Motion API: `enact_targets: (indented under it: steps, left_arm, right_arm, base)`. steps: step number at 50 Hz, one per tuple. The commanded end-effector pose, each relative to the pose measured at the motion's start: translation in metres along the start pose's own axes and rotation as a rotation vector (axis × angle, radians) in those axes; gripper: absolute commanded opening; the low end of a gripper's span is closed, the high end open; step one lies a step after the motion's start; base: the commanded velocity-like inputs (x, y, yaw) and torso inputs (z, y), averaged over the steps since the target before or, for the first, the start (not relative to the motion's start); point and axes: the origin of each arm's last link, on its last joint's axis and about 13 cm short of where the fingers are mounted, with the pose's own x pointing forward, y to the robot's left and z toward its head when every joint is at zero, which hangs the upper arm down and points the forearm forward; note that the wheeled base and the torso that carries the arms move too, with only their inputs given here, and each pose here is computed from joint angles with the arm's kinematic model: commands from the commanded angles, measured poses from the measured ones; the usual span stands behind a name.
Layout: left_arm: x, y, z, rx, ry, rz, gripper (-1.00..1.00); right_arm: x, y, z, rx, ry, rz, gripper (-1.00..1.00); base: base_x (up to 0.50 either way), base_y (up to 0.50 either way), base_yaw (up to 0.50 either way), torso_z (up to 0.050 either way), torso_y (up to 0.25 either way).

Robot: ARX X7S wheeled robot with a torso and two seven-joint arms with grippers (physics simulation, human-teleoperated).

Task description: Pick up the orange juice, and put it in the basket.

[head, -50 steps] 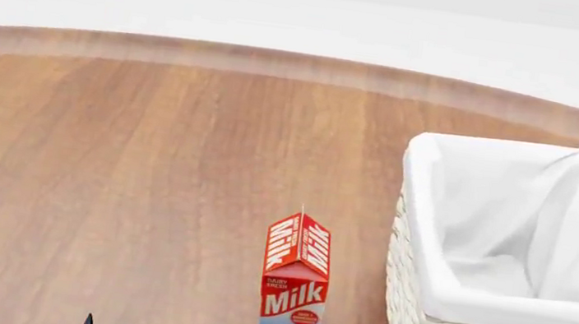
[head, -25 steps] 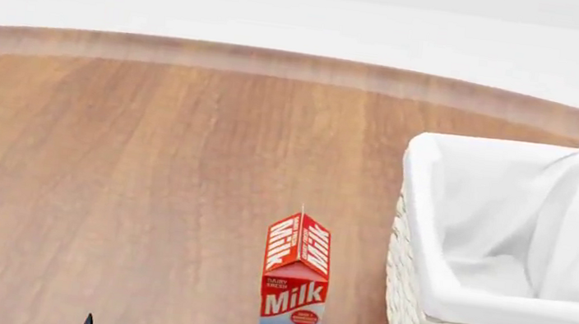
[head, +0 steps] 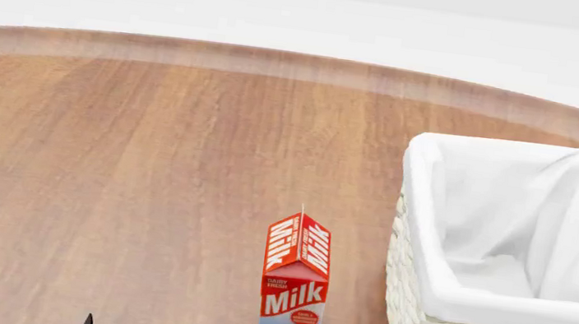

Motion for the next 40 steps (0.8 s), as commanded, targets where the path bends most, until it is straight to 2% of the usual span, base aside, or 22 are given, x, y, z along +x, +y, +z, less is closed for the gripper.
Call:
enact_targets:
  steps: [1,40]
  left_arm:
    - [0.000,0.000,0.000,0.000,0.000,0.000,1.00]
    - [0.000,0.000,0.000,0.000,0.000,0.000,1.00]
  right_arm:
    - [0.007,0.000,-0.004,-0.001,0.012,-0.002,1.00]
    - [0.017,0.001,-0.020,-0.009,0.052,-0.006,1.00]
  base:
    - [0.00,0.00,0.00,0.000,0.000]
    - [0.00,0.00,0.00,0.000,0.000]
